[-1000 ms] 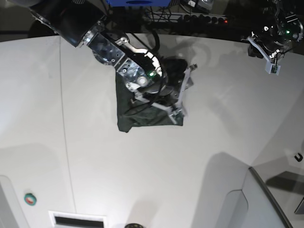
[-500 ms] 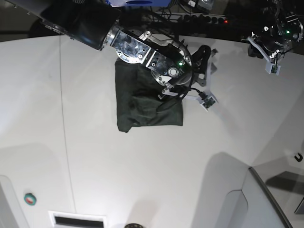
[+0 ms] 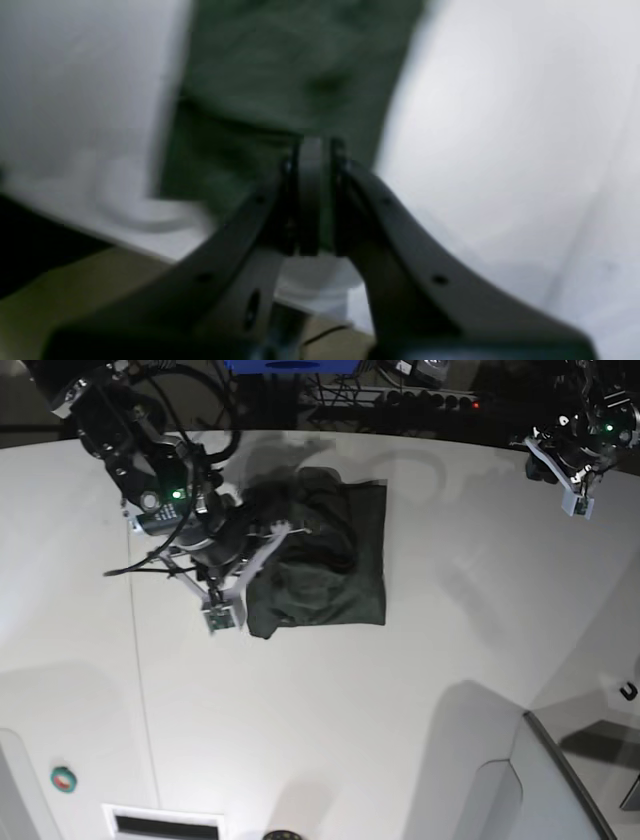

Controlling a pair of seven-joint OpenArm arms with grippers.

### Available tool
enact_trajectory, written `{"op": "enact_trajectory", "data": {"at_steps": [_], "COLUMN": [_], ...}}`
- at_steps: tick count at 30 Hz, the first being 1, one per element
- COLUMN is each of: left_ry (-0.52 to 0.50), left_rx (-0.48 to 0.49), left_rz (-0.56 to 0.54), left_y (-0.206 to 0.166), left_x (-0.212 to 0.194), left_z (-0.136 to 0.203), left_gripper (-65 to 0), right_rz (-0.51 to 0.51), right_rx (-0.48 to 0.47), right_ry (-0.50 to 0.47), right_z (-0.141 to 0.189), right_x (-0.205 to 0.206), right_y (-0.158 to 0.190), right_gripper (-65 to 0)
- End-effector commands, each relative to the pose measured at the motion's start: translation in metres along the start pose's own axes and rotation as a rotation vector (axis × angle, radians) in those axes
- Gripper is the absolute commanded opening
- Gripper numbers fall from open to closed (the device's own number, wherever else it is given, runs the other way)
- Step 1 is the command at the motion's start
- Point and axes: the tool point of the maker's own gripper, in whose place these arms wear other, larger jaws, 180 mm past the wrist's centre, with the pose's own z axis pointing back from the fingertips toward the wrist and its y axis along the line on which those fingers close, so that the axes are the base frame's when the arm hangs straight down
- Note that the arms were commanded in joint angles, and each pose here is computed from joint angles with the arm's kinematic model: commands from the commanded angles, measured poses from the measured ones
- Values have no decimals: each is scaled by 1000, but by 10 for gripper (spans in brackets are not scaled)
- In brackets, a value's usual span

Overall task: Layout the t-shirt on the table in an organized manner, then fold the t-shirt properly
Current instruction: 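Release with the left gripper and fold the bundle over with the right gripper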

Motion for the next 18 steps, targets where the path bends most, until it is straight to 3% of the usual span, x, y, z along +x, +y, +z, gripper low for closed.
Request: {"op": "enact_trajectory", "data": {"at_steps": [1, 8, 18], "left_ry": [-35, -32, -22], "left_rx": [9, 9, 8], "left_rz": [-12, -12, -12], "left_y": [6, 6, 6], "left_x": [12, 10, 5], "left_z": [4, 4, 5], "left_gripper": [-477, -477, -477], "right_rz": [20, 28, 23], "right_rx": [27, -16, -33], "right_ry": [-28, 32, 48], "right_z": [-1, -39, -56], "right_x": [8, -6, 0], "right_y": [6, -5, -6], "right_gripper": [-642, -648, -648]}}
